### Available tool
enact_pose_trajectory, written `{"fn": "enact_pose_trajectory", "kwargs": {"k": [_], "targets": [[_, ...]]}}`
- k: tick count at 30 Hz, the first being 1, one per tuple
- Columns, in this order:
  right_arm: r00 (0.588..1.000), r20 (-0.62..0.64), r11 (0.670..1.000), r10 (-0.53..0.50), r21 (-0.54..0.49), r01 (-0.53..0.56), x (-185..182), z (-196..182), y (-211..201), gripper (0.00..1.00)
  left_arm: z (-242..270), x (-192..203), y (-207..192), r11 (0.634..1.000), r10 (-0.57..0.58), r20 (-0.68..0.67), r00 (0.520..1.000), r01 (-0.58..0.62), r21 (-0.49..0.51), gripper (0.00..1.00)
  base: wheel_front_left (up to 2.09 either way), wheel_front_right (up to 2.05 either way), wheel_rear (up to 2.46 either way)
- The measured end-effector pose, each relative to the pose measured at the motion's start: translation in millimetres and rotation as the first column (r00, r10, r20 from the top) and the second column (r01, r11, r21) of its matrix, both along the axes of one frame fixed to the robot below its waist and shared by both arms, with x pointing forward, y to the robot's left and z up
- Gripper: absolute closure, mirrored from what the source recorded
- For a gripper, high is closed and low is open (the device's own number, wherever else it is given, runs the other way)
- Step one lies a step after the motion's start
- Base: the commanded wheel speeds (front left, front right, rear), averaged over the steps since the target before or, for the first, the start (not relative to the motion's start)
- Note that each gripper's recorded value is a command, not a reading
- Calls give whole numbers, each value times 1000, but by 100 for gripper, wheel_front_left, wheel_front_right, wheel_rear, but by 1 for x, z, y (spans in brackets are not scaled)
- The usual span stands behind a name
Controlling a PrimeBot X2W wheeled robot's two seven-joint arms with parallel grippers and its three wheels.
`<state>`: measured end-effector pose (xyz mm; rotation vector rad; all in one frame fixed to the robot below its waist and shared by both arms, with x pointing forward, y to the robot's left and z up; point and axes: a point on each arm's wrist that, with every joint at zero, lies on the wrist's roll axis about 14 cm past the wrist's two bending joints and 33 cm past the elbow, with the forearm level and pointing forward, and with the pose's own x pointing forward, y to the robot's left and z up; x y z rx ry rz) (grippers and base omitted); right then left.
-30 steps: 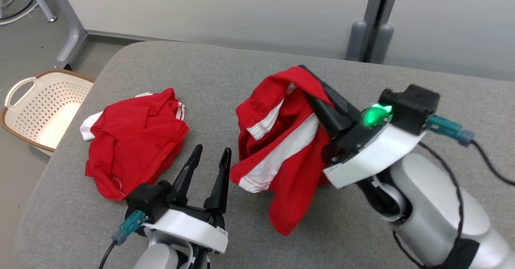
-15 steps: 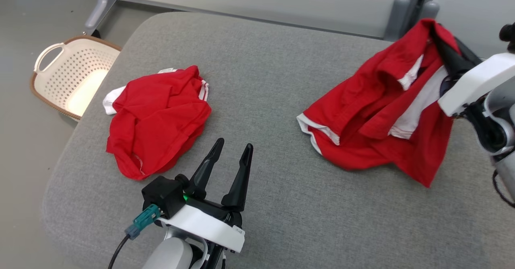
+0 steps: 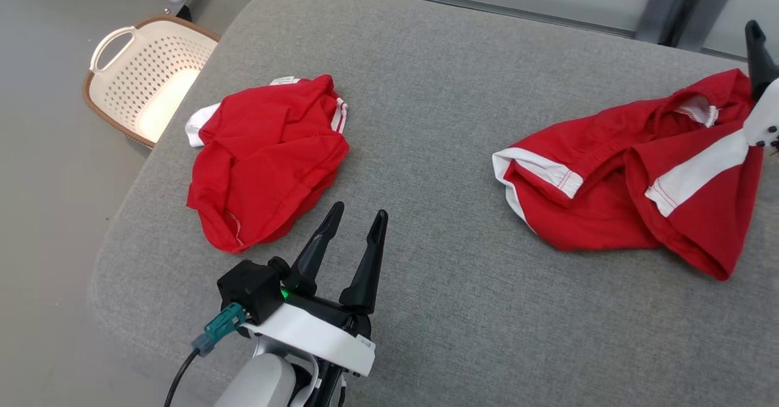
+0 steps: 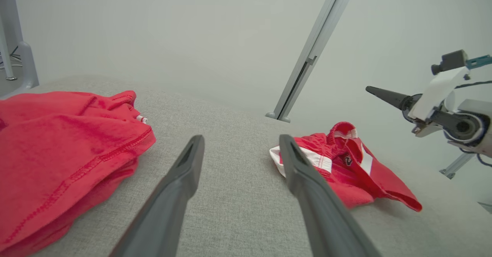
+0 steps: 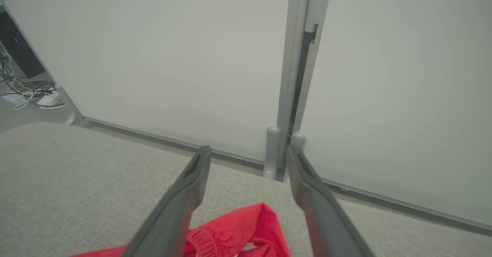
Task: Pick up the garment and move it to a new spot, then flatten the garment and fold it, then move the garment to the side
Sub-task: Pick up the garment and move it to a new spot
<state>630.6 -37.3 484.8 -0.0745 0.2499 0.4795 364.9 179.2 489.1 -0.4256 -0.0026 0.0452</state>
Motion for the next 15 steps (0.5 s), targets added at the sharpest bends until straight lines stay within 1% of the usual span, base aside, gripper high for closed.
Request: {"fn": "enact_pose_trajectory", "kwargs": {"k": [4, 6, 8, 9, 15], "targets": [[997, 80, 998, -9, 63, 3, -9, 18, 3, 0, 6, 3, -3, 1000, -14, 21, 1000, 14, 6, 0, 0, 0, 0], [995, 101, 995, -15, 97, 6, -18, 23, 2, 0, 9, 4, -5, 1000, -20, 33, 999, 19, 9, 0, 0, 0, 0], [992, 124, 994, -6, 109, -8, -30, 27, 2, 0, 12, 6, -8, 999, -32, 47, 998, 31, 14, 0, 0, 0, 0], [992, 124, 994, -6, 109, -8, -30, 27, 2, 0, 12, 6, -8, 999, -32, 47, 998, 31, 14, 0, 0, 0, 0], [978, 203, 973, -54, 232, 5, -67, 59, -21, 0, 27, 13, -24, 996, -90, 102, 991, 88, 21, 0, 0, 0, 0]]}}
